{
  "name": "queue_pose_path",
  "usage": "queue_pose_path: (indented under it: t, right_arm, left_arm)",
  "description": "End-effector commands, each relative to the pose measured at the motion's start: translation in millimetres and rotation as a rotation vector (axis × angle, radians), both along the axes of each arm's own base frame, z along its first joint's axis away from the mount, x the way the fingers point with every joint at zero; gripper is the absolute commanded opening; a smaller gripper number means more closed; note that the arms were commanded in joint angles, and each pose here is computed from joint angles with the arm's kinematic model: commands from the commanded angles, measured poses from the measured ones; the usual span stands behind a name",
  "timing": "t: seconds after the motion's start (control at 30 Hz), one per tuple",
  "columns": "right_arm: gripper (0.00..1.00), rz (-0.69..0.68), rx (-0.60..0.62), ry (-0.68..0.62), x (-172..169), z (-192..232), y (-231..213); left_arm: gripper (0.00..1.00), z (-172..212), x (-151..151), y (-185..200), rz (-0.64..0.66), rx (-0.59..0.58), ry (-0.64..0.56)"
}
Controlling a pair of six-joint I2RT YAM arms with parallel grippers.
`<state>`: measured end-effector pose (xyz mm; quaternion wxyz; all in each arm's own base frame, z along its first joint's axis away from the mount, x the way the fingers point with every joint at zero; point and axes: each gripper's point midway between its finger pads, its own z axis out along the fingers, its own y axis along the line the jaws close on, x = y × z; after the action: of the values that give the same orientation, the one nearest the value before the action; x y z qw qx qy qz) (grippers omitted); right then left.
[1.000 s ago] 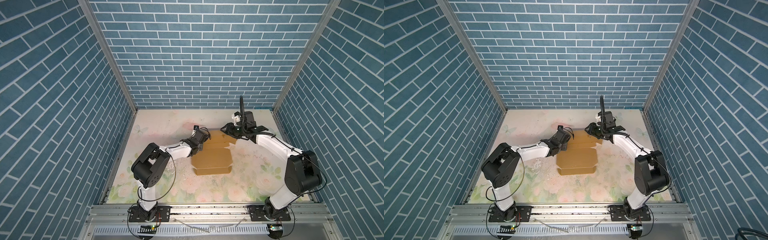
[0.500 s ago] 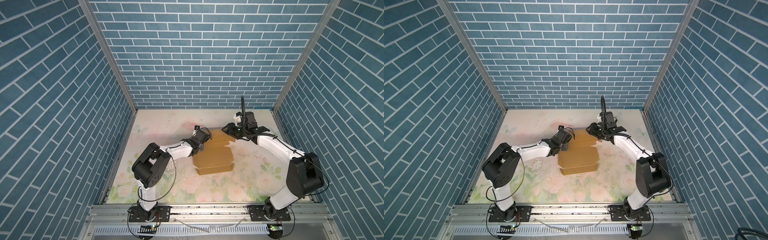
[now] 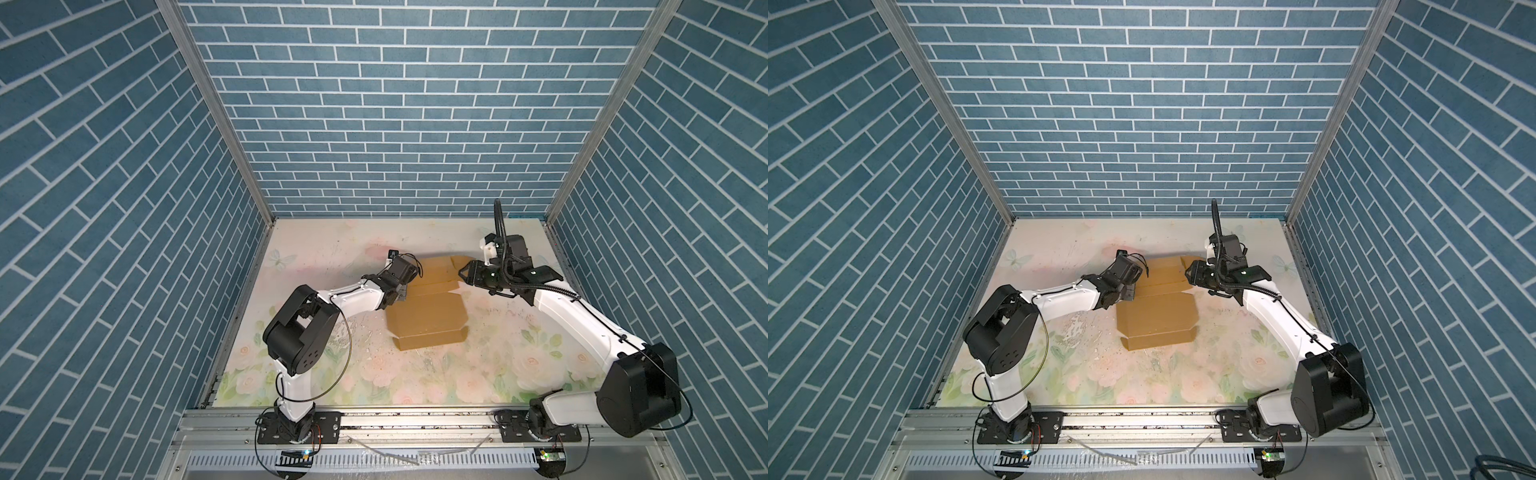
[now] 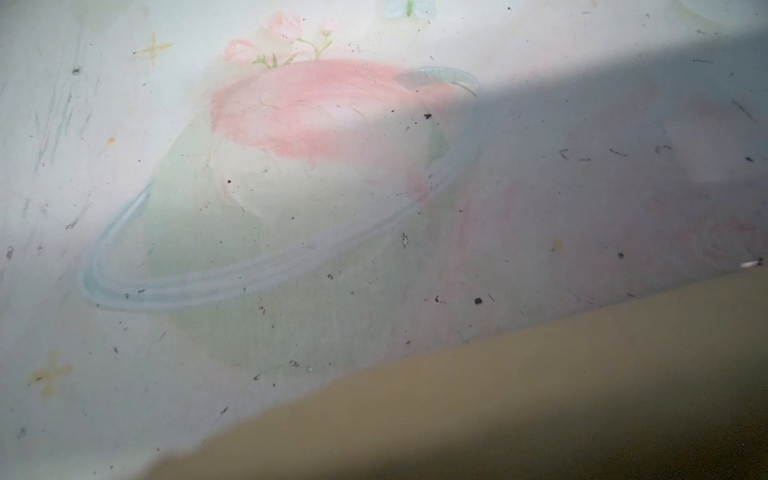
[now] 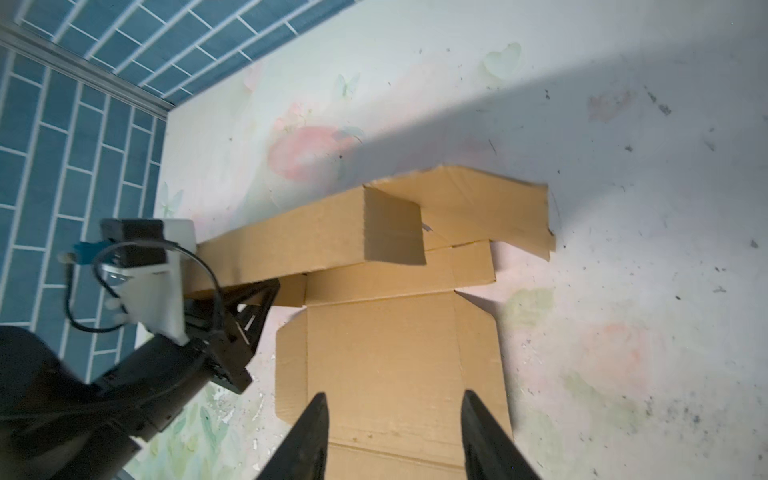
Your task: Fold the paper box
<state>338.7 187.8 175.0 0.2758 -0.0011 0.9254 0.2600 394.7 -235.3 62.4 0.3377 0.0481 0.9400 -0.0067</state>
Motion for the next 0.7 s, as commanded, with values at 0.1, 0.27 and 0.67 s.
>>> queue_pose_path:
  t: [0.1, 0.27, 0.67]
  right_arm:
    - [0.52, 0.054, -0.051, 0.061, 1, -53, 3]
    - [0.55, 0.053, -0.045, 0.032, 16, -72, 9]
    - [0.56, 0.019, -0.050, 0.020, 41, -114, 14]
  left_arm:
    - [0.15, -22, -20, 10, -0.024, 0.024, 0.137]
    - [0.15, -21, -21, 12, -0.031, 0.036, 0.150]
    - [0.15, -23, -24, 12, -0.055, 0.027, 0.180]
